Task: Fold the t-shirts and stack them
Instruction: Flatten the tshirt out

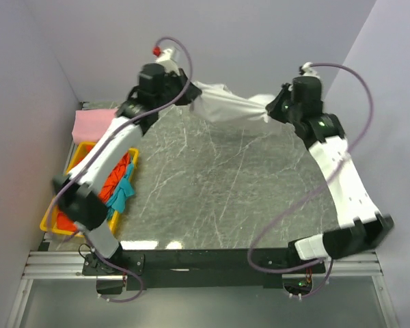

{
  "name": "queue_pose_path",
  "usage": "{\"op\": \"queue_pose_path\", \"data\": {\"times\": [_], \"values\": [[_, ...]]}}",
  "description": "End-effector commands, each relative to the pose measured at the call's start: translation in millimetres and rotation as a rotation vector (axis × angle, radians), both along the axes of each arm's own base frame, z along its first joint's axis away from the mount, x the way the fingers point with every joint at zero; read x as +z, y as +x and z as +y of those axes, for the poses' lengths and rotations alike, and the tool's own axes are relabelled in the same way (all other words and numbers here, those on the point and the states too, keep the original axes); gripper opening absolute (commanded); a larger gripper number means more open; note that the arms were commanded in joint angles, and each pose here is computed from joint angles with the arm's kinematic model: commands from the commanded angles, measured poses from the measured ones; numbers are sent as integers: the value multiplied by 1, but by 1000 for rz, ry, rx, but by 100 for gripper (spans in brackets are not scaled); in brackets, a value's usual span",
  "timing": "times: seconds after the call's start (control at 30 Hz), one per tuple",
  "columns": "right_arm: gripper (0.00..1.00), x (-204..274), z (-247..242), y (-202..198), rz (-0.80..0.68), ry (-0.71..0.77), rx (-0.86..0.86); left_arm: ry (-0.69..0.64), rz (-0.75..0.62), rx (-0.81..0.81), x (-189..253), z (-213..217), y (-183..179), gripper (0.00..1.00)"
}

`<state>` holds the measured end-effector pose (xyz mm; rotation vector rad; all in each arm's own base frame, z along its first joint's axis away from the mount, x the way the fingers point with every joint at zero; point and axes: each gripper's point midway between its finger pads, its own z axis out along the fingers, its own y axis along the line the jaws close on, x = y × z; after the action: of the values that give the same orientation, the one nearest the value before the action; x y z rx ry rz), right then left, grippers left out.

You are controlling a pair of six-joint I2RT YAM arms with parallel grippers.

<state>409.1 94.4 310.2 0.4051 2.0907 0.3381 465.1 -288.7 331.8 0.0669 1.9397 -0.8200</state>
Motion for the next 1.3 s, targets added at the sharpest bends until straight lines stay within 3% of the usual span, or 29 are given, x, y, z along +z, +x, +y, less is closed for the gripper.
{"op": "queue_pose_path", "data": {"times": [0.0,0.03,0.07,0.1,0.13,0.17,0.23,0.27,0.33,0.43,0.83,1.1,1.27], "values": [[9,44,-25,-40,-109,-47,-38,-88,-299,87,114,46,-41,9],[15,21,-24,-48,-68,-50,-22,-76,-238,123,82,54,-45,10],[33,21,-19,-62,-85,-20,8,-106,-267,152,95,69,-66,21],[41,-18,-19,-70,-16,-21,17,-103,-236,175,82,77,-75,37],[47,-35,-18,-78,13,-12,18,-74,-138,217,34,85,-81,50],[50,-52,-18,-86,50,-4,18,-77,-136,277,31,103,-95,70],[55,-102,-22,-110,166,8,-12,-8,19,313,-36,116,-114,80],[56,-114,-24,-118,190,14,-22,3,52,325,-47,122,-125,83],[57,-144,-25,-131,257,21,-35,46,174,338,-90,129,-142,84],[59,-159,-25,-132,278,29,-47,63,242,331,-115,130,-153,83],[57,-184,-16,-79,350,33,-31,161,477,231,-188,91,-119,82],[52,-212,-24,-45,425,38,-42,253,489,247,-206,94,-100,75],[51,-237,-29,-29,476,25,-44,283,528,242,-231,97,-106,72]]}}
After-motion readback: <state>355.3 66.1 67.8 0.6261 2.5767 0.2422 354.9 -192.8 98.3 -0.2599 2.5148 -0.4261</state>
